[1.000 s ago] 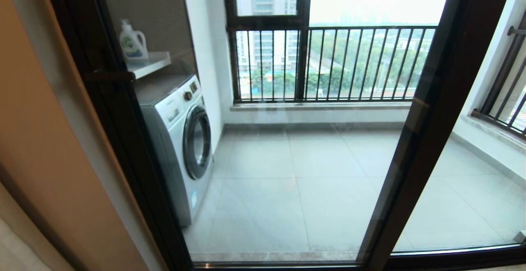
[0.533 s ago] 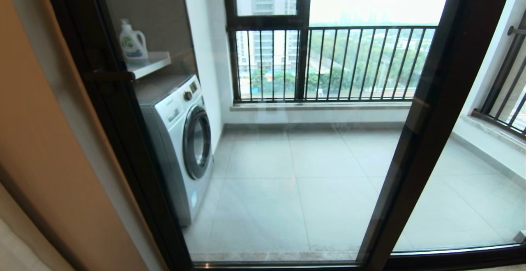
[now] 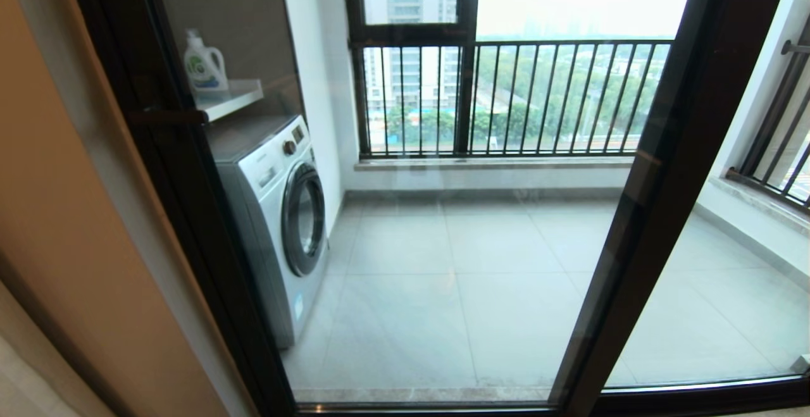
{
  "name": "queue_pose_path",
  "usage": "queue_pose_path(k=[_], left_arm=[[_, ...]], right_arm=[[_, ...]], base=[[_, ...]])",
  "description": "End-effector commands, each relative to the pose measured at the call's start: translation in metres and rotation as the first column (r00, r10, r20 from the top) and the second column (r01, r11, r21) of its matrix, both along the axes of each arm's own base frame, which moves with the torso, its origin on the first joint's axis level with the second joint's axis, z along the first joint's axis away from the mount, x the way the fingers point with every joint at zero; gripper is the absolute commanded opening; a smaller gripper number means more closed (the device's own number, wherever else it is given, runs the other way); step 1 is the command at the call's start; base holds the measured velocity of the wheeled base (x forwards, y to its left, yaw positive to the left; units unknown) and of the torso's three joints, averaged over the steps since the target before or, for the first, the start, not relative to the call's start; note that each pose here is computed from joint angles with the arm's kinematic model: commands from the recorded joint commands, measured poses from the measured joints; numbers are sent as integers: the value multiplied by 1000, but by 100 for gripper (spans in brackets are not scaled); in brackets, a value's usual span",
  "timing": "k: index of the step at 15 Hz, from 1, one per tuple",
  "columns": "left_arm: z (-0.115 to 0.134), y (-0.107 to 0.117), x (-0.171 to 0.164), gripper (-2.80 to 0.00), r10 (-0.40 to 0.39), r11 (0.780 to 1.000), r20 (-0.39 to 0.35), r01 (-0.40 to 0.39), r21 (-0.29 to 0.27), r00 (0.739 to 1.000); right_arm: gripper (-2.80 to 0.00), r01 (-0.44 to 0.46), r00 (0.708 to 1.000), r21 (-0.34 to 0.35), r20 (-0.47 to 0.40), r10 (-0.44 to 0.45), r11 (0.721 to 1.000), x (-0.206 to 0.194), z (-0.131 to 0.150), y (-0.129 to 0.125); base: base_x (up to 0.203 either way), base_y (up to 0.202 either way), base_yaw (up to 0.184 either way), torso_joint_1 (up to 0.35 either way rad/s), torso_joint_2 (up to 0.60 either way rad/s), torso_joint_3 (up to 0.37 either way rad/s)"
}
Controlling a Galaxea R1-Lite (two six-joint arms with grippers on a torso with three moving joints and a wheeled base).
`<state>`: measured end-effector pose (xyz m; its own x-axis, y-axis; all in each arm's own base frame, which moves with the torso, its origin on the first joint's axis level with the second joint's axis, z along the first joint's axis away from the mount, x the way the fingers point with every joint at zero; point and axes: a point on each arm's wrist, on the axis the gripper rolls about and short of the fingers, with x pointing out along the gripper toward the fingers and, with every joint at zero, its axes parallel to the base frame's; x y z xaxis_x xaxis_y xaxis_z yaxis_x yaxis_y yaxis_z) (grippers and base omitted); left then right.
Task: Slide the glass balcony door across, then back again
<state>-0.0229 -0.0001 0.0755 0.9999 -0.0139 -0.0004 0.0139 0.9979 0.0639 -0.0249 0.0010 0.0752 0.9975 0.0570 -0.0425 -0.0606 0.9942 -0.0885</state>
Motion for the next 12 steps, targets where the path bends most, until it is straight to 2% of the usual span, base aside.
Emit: queue_pose_path(k=[1, 4, 12], left_arm=[[0, 0, 0, -280, 2, 1000, -1, -2, -12, 1000], [0, 0, 0, -280, 5, 999, 1, -5, -42, 1000], [0, 0, 0, -280, 6, 999, 1, -6, -44, 1000]], right_arm=[[-280, -1, 1000, -3, -2, 1, 1000, 0, 0, 0], [-280, -1, 1000, -4, -2, 1, 1000, 0, 0, 0], [-280, 1, 1000, 6, -2, -1, 1000, 0, 0, 0]], base=[[0, 0, 0, 0, 0, 0], [0, 0, 0, 0, 0, 0], [0, 0, 0, 0, 0, 0]])
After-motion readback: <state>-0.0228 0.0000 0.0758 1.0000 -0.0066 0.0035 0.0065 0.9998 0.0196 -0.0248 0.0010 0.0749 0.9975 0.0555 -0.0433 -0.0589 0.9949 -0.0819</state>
